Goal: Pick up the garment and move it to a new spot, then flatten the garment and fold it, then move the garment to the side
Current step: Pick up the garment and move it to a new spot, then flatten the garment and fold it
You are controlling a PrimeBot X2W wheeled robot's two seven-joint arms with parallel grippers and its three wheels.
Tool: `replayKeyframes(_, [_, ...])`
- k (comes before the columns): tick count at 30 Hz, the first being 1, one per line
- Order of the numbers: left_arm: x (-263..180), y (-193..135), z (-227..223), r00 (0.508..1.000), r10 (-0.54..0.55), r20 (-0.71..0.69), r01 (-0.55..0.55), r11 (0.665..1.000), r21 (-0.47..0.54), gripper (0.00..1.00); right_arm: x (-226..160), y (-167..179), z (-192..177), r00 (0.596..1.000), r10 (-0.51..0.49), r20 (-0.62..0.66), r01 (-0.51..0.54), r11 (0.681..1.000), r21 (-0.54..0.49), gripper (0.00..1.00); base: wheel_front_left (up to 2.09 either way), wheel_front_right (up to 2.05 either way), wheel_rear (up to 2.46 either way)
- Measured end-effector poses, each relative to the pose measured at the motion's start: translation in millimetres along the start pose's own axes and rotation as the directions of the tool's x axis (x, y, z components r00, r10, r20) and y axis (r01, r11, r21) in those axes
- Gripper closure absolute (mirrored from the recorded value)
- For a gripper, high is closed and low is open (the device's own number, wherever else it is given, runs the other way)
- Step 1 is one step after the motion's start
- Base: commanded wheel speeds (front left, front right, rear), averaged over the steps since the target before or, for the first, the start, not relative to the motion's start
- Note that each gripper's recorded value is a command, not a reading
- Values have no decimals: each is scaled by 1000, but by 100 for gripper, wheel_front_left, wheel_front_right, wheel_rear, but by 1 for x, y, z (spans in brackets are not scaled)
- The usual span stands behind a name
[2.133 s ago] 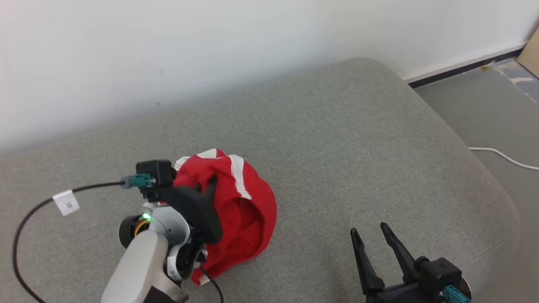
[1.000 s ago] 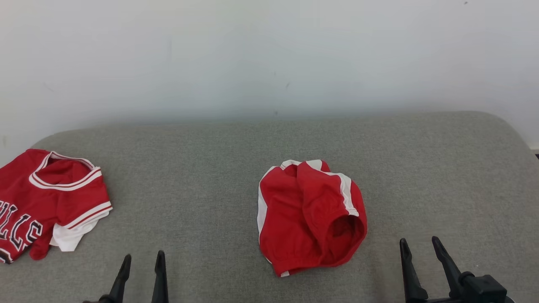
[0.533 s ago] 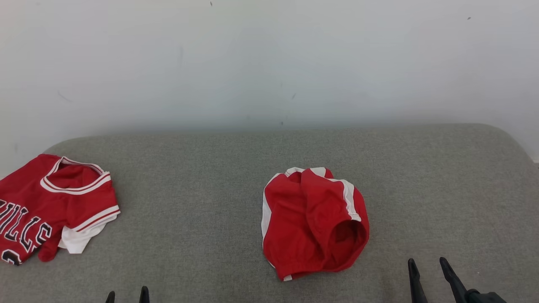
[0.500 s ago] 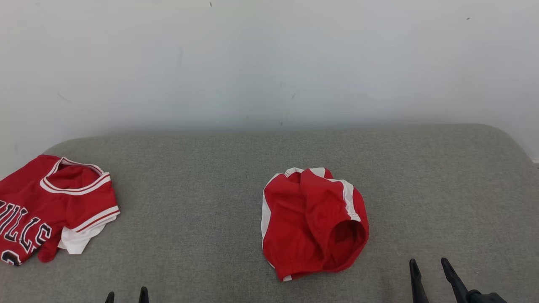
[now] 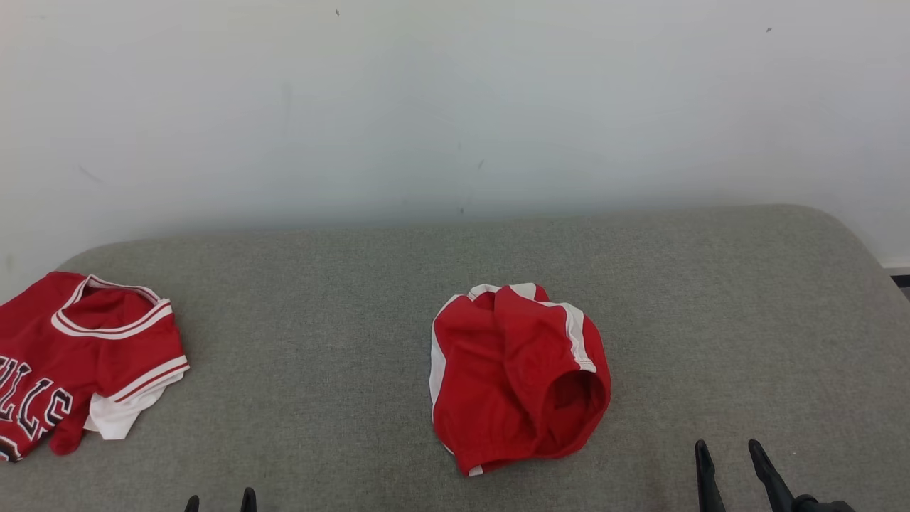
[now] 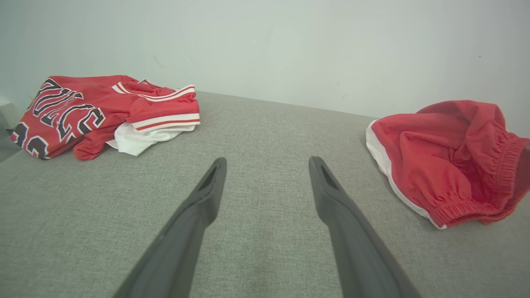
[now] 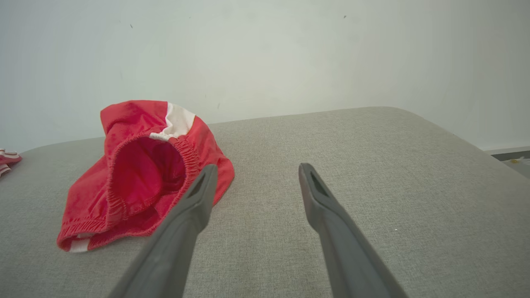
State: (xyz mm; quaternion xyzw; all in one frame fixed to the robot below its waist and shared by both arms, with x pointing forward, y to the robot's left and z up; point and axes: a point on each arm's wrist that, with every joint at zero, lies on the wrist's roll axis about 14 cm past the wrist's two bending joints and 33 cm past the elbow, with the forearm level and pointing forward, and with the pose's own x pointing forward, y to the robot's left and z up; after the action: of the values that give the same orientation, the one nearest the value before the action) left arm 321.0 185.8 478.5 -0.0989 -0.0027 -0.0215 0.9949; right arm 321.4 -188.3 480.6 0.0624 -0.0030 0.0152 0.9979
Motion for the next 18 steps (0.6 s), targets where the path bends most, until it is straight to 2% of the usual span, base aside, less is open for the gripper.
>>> replayKeyframes(13, [4, -9, -7, 999, -28, -23, 28, 1000, -7, 0, -1, -3, -2, 1000, -17, -5, 17, 1000, 19, 0, 0, 0, 0])
replayKeyframes(18, [13, -30, -6, 995, -94, -20, 93, 996, -14, 0, -1, -4, -2, 1000, -21, -3, 21, 1000, 20, 0, 0, 0, 0])
